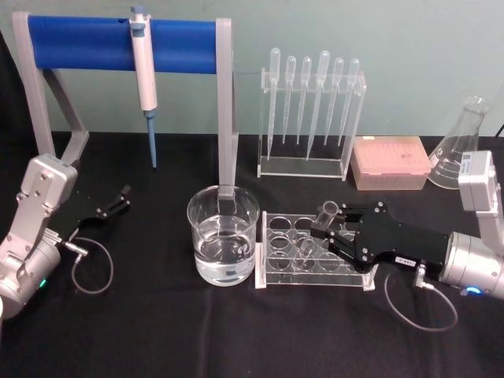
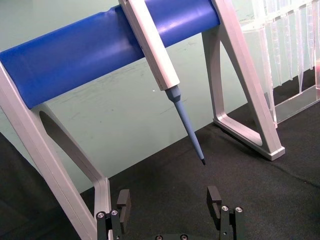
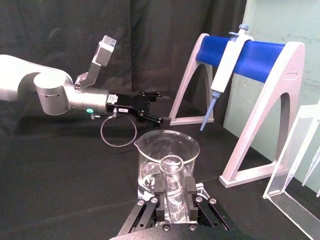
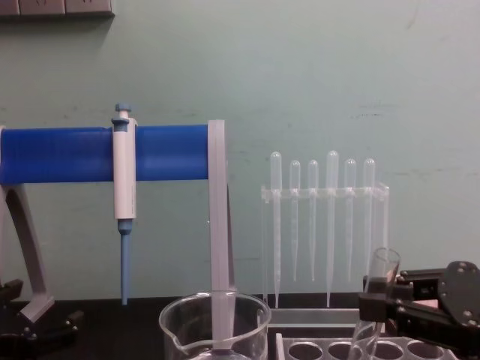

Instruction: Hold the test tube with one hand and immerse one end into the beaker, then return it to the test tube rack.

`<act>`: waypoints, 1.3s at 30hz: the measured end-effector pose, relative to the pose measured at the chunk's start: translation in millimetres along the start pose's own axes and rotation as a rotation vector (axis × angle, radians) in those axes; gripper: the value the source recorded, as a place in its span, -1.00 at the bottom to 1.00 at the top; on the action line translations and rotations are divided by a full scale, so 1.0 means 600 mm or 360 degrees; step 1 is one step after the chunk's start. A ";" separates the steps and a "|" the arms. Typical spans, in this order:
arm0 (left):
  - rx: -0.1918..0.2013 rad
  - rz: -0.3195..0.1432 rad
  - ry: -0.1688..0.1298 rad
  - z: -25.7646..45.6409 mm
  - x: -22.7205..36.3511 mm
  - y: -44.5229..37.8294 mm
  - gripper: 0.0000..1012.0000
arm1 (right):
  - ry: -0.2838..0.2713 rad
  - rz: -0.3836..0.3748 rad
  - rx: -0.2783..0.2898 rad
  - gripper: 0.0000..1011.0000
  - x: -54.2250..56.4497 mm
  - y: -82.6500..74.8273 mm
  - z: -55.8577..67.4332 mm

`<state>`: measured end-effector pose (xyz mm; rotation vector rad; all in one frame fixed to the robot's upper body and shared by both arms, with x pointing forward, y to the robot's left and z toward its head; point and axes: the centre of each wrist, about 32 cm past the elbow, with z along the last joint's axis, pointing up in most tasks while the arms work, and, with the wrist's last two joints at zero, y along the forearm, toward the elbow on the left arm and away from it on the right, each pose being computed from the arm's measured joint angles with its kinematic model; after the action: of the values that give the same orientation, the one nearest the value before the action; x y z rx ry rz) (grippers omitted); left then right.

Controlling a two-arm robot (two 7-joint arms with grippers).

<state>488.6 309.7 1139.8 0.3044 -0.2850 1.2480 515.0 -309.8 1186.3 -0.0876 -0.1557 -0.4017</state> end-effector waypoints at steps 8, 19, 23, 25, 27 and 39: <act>0.0000 0.0000 0.0000 0.000 0.0000 0.000 0.98 | -0.0016 -0.0015 -0.0003 -0.52 0.009 0.002 0.029; 0.0000 0.0000 0.0000 0.000 0.0000 0.000 0.98 | -0.0014 -0.0025 0.0008 -0.52 0.026 0.001 0.100; 0.0000 0.0000 0.0000 0.000 0.0000 0.000 0.98 | -0.0036 -0.0021 0.0000 -0.52 0.031 0.004 0.133; 0.0000 0.0000 0.0000 0.000 0.0000 0.000 0.98 | -0.0053 -0.0022 0.0000 -0.52 0.034 0.006 0.151; 0.0000 0.0000 0.0000 0.000 0.0000 0.000 0.98 | -0.0063 -0.0025 -0.0001 -0.52 0.037 0.009 0.165; 0.0000 0.0000 0.0000 0.000 0.0000 0.000 0.98 | -0.0072 -0.0047 0.0007 -0.52 0.048 0.010 0.204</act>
<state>488.6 309.7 1139.8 0.3045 -0.2850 1.2479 527.2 -301.0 1311.1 -0.0903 -0.2026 -0.4288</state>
